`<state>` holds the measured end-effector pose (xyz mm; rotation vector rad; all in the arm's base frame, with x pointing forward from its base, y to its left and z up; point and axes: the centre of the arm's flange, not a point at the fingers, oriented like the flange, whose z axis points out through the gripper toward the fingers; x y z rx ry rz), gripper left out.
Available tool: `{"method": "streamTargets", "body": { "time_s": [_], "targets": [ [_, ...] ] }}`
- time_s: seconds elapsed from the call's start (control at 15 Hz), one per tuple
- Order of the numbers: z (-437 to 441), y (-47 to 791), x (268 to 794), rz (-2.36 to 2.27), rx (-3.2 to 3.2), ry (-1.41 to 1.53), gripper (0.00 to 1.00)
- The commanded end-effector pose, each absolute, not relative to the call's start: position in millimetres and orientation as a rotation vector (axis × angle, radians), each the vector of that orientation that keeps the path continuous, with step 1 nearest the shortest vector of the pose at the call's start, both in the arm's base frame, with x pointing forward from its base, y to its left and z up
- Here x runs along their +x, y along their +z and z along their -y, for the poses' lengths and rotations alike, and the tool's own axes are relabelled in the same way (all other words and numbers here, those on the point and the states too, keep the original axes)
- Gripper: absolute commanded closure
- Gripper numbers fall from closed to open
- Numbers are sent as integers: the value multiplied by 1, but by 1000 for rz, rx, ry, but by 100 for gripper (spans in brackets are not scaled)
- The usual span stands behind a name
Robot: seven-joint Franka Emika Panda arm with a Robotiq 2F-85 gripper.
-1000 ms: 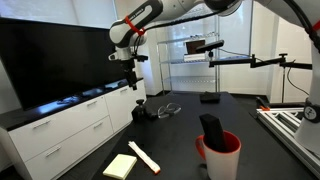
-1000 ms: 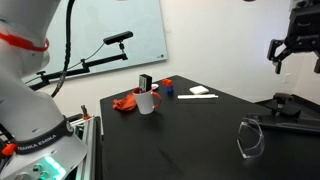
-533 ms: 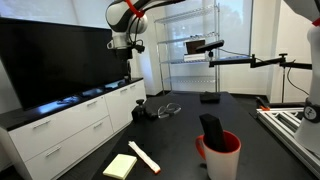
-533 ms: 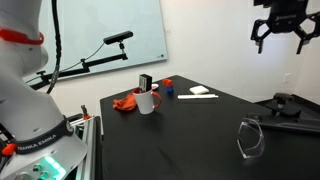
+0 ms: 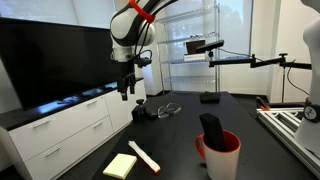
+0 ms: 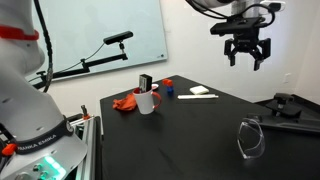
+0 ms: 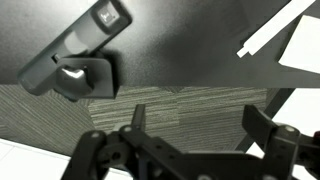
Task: Loosen up the screw on the c-clamp
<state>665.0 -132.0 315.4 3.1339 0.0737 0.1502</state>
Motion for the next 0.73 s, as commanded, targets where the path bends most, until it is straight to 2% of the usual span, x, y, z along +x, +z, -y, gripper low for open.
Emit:
{"method": "streamTargets", "body": {
  "time_s": [0.0,0.67],
  "targets": [
    [117,325,629,38,3110,196,0],
    [111,325,610,97,3109,170,0]
  ]
}}
